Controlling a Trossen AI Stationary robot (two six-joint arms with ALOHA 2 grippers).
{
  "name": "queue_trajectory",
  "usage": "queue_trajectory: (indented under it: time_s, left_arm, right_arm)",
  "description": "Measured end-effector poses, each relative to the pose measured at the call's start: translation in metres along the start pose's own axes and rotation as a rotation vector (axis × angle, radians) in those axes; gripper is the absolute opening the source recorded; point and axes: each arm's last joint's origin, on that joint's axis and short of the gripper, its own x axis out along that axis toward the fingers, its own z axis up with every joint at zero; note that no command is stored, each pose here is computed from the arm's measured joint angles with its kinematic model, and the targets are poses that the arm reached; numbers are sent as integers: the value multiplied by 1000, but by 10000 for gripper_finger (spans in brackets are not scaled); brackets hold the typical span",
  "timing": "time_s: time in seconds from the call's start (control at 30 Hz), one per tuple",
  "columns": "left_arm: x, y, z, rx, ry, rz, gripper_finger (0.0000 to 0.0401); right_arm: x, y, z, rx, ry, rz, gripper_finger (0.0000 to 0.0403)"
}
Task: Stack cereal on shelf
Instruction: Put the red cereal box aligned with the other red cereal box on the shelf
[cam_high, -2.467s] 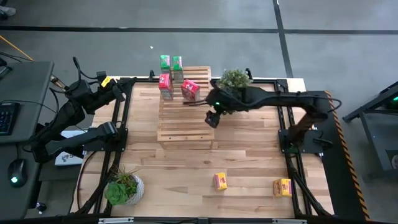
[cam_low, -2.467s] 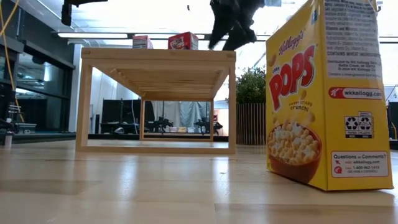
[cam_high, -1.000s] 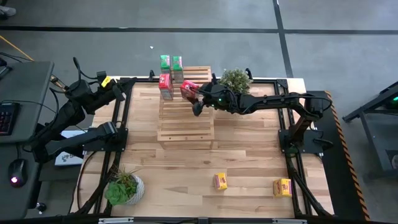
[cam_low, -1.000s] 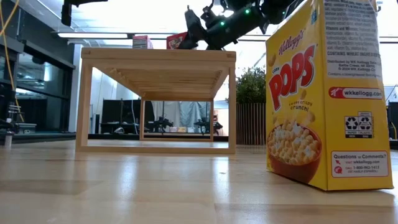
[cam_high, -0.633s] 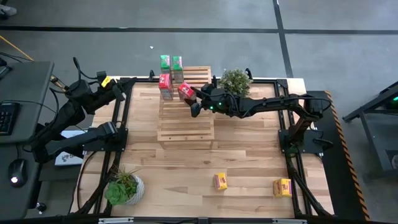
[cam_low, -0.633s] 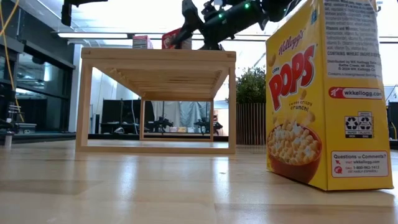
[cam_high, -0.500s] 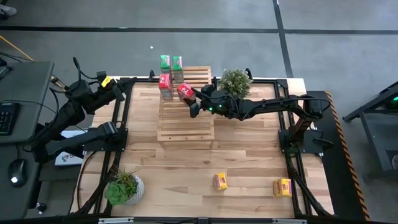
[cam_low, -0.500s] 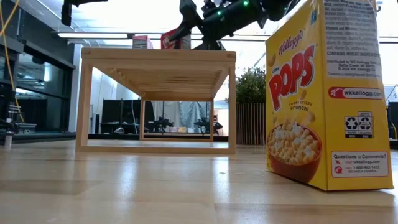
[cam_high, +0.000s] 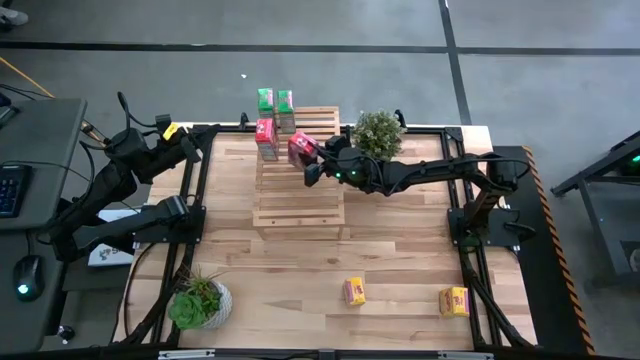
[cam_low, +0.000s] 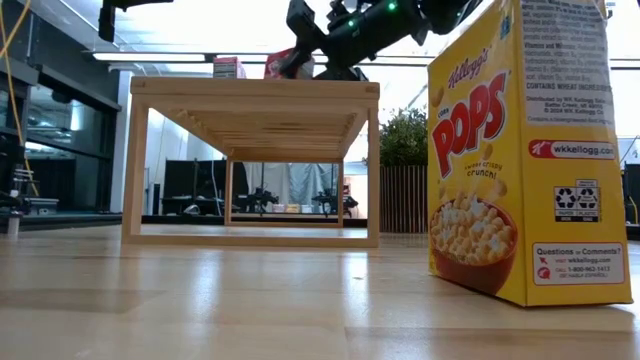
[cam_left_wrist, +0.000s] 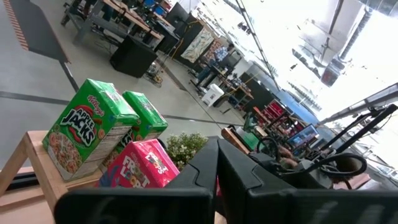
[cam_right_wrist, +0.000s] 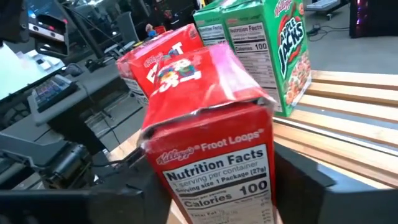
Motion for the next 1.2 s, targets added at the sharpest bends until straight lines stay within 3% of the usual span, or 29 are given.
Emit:
queue_trajectory:
  time_s: [0.2, 0.3, 0.4, 0.53, 0.63, 0.73, 0.87, 0.97, 1.2]
  left_arm:
    - [0, 0, 0, 0, 0, -1, 0]
    - [0, 0, 0, 0, 1, -1, 0]
    - [0, 0, 0, 0, 1, -1, 0]
    - [0, 0, 0, 1, 2, -2, 0]
    - [0, 0, 0, 18, 2, -2, 0]
    - [0, 0, 0, 26, 3, -4, 0]
    - [0, 0, 0, 26, 4, -5, 0]
    - [0, -1, 0, 27, 15, -18, 0]
    - [0, -1, -1, 26, 24, -29, 0]
  right_arm:
    - [1, 0, 1, 0, -13, 4, 163]
    - [1, 3, 8, 3, -61, 20, 158]
    - [0, 14, 26, -70, -80, -4, 159]
    - [-2, 38, 50, -237, -75, -173, 160]
    - [6, 54, 59, -278, -52, -264, 160]
    - [17, 72, 54, -302, -26, -316, 160]
    - [30, 93, 39, -381, -40, -469, 161]
    - [36, 102, 34, -346, -98, -570, 161]
    - [57, 107, 17, -190, -153, -580, 161]
